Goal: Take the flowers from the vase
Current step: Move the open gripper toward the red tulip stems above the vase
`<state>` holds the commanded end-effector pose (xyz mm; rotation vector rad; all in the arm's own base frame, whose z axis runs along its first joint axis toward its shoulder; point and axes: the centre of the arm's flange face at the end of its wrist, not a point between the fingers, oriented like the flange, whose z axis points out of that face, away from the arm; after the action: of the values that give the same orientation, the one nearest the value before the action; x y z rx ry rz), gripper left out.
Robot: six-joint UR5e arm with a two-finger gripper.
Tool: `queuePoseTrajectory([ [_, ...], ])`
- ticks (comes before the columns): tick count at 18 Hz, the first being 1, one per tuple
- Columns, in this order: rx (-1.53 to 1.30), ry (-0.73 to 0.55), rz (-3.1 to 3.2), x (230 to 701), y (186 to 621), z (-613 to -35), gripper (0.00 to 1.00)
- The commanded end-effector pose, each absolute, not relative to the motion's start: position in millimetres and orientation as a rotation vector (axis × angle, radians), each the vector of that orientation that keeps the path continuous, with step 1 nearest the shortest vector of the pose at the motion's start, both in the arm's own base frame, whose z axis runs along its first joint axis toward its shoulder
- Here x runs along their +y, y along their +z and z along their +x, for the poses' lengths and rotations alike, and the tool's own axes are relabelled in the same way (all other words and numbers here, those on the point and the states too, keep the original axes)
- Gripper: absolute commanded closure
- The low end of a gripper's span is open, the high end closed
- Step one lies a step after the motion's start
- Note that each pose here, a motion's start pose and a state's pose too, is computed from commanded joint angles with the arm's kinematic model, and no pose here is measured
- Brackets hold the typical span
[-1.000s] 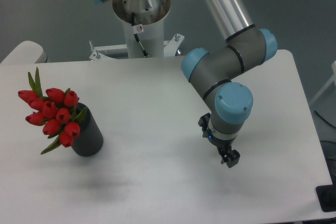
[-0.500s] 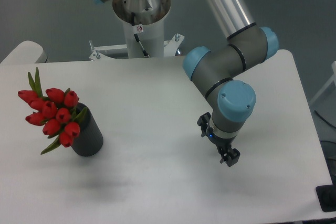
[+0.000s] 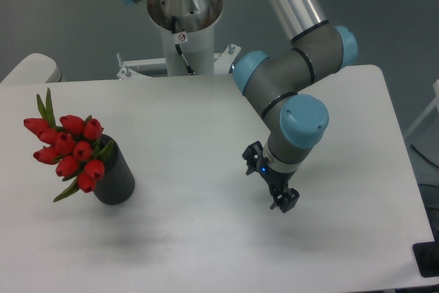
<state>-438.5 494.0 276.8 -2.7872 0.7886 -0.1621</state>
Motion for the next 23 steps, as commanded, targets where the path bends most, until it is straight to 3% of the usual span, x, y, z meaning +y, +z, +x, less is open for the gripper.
queuePoseTrajectory([
  [23, 0.372, -0.559, -2.229, 494, 325, -320, 0.00],
])
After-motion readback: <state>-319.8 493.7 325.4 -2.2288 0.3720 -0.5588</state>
